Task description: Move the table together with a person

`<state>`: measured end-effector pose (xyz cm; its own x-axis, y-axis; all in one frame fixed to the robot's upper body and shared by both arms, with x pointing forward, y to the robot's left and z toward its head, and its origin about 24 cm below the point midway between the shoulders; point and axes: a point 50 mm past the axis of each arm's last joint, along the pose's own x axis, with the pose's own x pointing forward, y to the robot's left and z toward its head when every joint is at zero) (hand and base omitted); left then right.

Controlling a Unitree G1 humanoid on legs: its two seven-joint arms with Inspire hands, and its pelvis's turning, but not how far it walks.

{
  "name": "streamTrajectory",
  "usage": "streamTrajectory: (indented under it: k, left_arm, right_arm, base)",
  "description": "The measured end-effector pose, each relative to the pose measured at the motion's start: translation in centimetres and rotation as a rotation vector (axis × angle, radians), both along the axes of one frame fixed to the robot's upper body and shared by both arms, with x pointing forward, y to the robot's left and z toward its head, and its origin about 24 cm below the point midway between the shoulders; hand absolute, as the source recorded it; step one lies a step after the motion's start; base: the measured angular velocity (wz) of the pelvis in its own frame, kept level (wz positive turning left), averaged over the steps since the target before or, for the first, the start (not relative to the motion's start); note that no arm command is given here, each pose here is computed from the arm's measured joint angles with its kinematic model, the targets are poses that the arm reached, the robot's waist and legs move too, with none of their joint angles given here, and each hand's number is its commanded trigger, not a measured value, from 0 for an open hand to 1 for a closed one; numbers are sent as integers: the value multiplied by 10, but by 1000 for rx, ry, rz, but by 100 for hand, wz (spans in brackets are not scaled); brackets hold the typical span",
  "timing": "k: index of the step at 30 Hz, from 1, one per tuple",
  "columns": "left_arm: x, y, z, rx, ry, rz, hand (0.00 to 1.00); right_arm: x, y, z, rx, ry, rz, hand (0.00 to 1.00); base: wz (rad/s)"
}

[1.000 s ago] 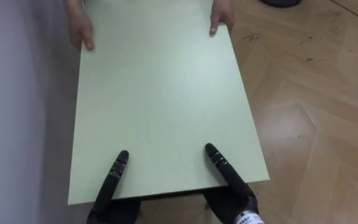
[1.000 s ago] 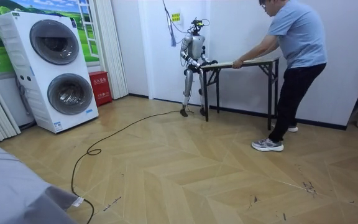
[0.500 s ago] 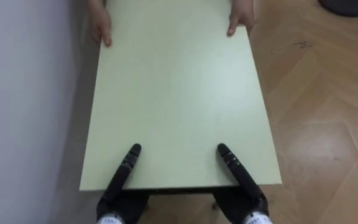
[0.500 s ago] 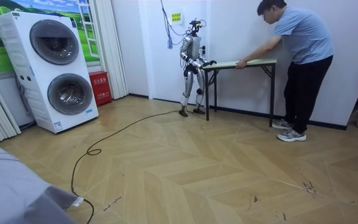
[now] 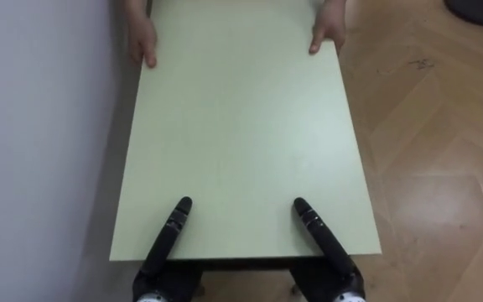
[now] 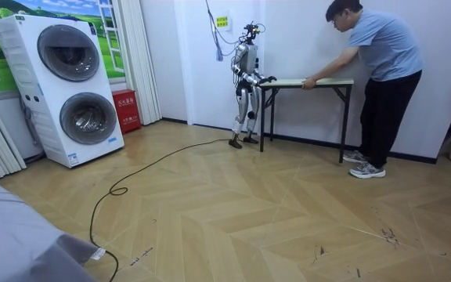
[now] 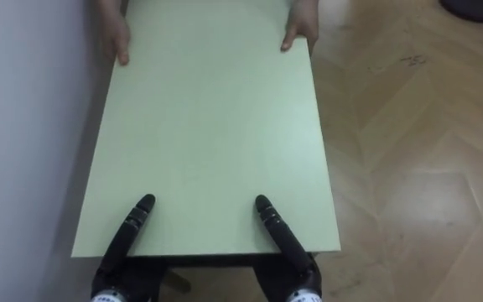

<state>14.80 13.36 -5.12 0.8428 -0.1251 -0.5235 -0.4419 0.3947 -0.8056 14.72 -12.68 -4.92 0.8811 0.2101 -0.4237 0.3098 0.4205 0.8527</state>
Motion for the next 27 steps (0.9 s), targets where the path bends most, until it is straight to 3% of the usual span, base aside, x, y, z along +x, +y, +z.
streamTrajectory:
  k: [27]
  left_arm:
    - [-2,-1,-4,48,20,-9,100]
  right_arm:
    - [-5,3,-4,15,55,-23,100]
  base:
    - [3]
